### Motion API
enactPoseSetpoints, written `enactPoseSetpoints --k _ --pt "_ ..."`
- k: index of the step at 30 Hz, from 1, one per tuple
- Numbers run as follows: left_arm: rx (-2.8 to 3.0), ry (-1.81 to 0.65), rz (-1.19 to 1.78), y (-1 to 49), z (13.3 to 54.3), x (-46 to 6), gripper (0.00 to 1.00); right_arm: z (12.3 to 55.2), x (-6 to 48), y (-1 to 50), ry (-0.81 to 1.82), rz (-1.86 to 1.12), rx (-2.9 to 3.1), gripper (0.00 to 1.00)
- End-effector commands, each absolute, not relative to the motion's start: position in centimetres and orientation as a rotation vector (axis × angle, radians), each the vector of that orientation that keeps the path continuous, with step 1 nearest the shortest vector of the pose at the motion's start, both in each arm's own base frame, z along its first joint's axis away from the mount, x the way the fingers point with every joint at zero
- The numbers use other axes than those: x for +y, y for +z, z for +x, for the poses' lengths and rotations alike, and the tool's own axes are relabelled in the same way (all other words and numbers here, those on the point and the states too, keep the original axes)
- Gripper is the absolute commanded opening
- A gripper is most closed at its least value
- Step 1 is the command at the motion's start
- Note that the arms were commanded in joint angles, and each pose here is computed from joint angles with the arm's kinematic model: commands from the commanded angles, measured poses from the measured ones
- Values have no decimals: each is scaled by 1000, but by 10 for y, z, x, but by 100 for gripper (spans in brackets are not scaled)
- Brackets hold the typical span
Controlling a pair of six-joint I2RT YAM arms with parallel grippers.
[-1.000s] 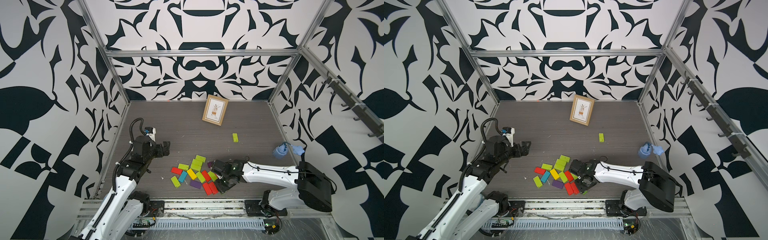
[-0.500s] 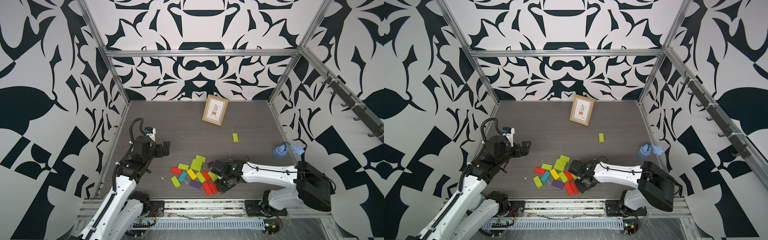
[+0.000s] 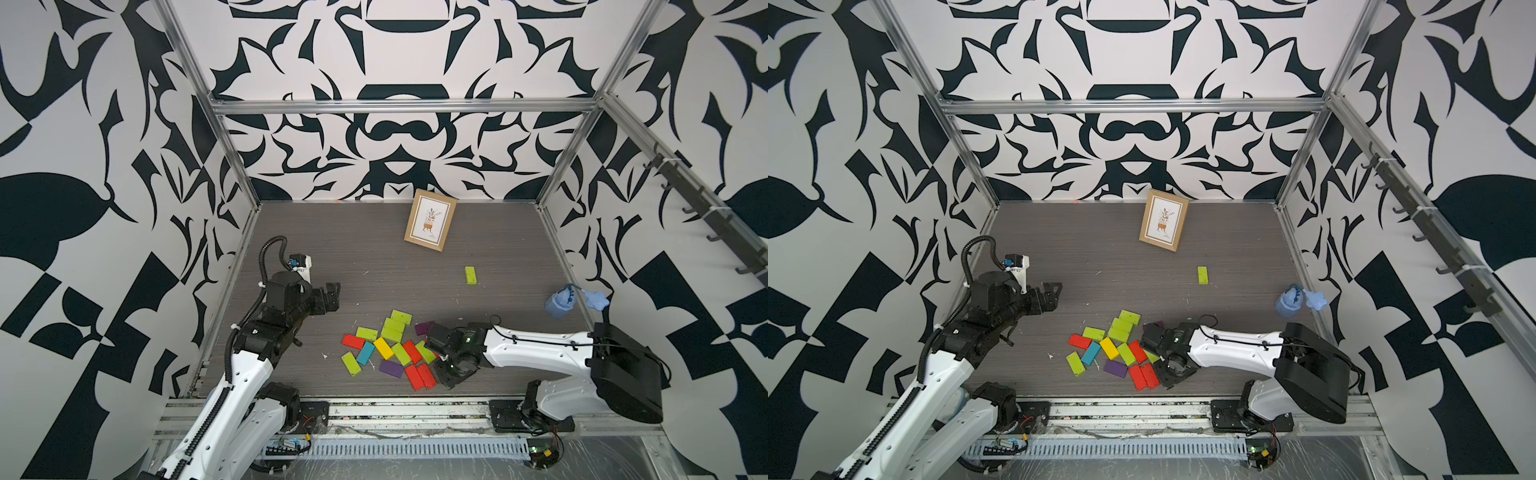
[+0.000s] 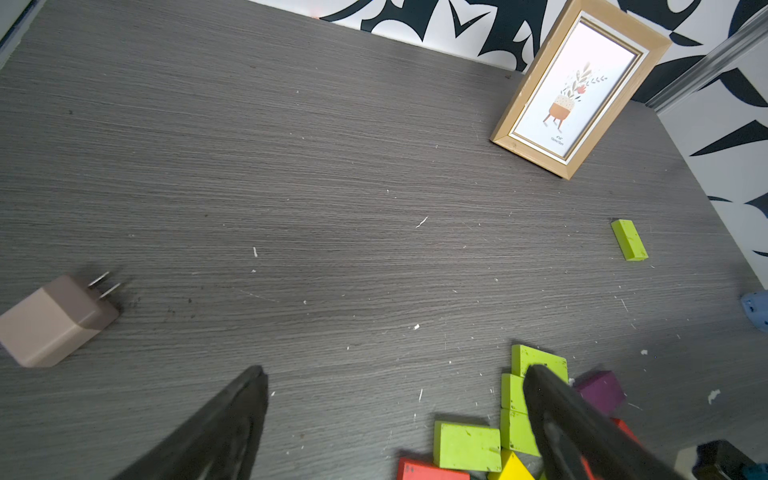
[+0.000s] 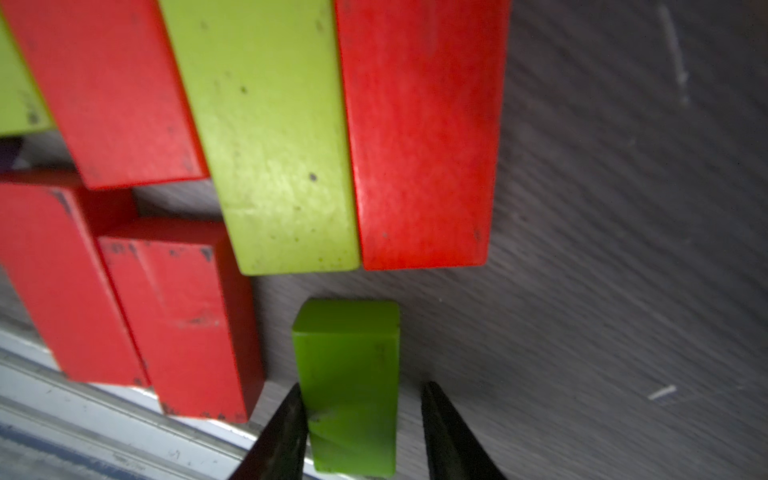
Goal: Assemble the letter t with building blocks
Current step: Pick up the building block from the center of the board.
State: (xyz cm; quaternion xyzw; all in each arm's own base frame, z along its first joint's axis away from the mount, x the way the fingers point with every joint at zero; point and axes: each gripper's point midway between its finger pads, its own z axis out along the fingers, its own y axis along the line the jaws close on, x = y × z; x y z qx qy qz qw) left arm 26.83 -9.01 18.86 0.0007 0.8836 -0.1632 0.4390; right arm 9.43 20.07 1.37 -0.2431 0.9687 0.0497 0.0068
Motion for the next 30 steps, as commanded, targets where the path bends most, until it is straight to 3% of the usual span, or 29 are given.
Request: enactPoseSetpoints --k 1,11,26,30 --pt "2217 -405 -15 182 264 -89 100 98 203 15 122 -785 3018 47" --pt "2218 -401 -15 181 264 -88 100 103 200 15 45 -809 3008 39" --pt "2213 -412 -10 183 264 -90 100 141 211 76 51 -964 2772 1" --pt "2202 -417 -8 186 264 -90 100 166 212 104 84 -958 2704 0"
